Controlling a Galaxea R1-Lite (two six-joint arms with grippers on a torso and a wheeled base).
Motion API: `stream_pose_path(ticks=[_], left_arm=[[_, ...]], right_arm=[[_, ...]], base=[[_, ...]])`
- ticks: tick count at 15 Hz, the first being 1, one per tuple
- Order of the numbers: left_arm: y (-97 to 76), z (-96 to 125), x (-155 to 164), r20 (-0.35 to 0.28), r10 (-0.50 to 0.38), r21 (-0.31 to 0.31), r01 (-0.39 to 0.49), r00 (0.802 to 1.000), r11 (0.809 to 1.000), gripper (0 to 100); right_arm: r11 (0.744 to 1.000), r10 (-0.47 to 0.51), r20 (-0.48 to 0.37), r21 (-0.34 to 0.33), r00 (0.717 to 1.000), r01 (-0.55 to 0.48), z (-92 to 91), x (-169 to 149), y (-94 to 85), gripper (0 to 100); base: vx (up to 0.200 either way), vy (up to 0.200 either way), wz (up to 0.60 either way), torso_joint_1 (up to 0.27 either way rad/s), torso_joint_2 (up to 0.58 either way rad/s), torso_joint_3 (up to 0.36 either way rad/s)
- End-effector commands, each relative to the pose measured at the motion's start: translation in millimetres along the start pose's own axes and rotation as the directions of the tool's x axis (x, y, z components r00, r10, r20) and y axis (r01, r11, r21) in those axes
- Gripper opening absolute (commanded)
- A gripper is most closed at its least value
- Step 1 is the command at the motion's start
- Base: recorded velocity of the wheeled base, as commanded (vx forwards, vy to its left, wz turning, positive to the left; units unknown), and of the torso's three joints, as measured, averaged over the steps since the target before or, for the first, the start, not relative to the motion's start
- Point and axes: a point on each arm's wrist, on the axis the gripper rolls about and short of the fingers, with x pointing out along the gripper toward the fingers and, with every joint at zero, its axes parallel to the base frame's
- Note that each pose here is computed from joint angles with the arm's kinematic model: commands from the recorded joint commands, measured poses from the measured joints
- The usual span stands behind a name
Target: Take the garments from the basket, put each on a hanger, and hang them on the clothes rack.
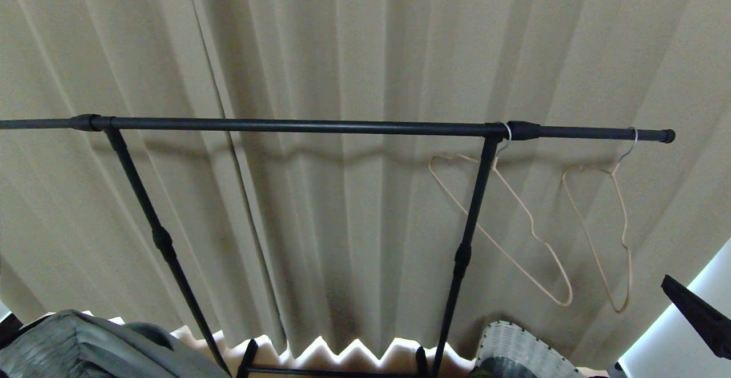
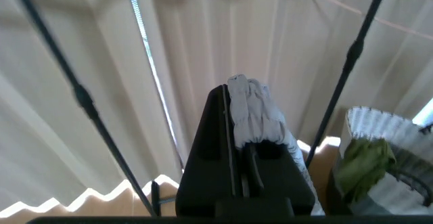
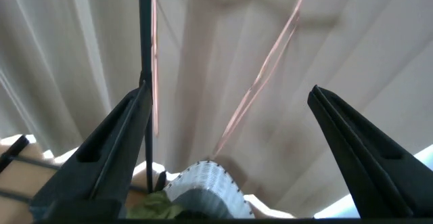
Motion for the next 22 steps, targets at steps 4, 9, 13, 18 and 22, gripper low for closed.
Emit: stream_pose_path(ticks=[4,9,13,18,22], left_arm=[[0.2,-0.4,0.1,-0.005,0.006,0.000,-0.006,1.000,1.000,0],[0.4,-0.2,0.8,-0.010,0.013,0.000,-0.013,1.000,1.000,0],[0.8,0.3,0.0,-0.005,0.024,0.000,-0.024,1.000,1.000,0],[8.4,-4.2,11.1,-0.095,0.178,0.006,-0.178,0.979,0.984,0],[7.7,-25.2,16.8,-0.197,0.172,0.103,-0.154,0.965,0.983,0]], right_arm=[[1.000,-0.005,-0.098,0.006,0.995,0.005,-9.4,-1.4,0.6,100],[0.988,-0.141,-0.290,0.023,0.946,0.155,7.4,30.7,-22.1,100],[0.979,-0.186,-0.366,0.013,0.912,0.205,16.2,69.6,-35.3,100],[0.967,-0.153,-0.422,0.124,0.893,0.224,15.4,106.7,-29.9,100],[0.973,-0.121,-0.434,0.127,0.893,0.194,17.2,126.1,-25.7,100]], base=[[0.000,0.000,0.00,0.000,0.00,0.000],[0.000,0.000,0.00,0.000,0.00,0.000],[0.000,0.000,0.00,0.000,0.00,0.000],[0.000,0.000,0.00,0.000,0.00,0.000],[0.000,0.000,0.00,0.000,0.00,0.000]])
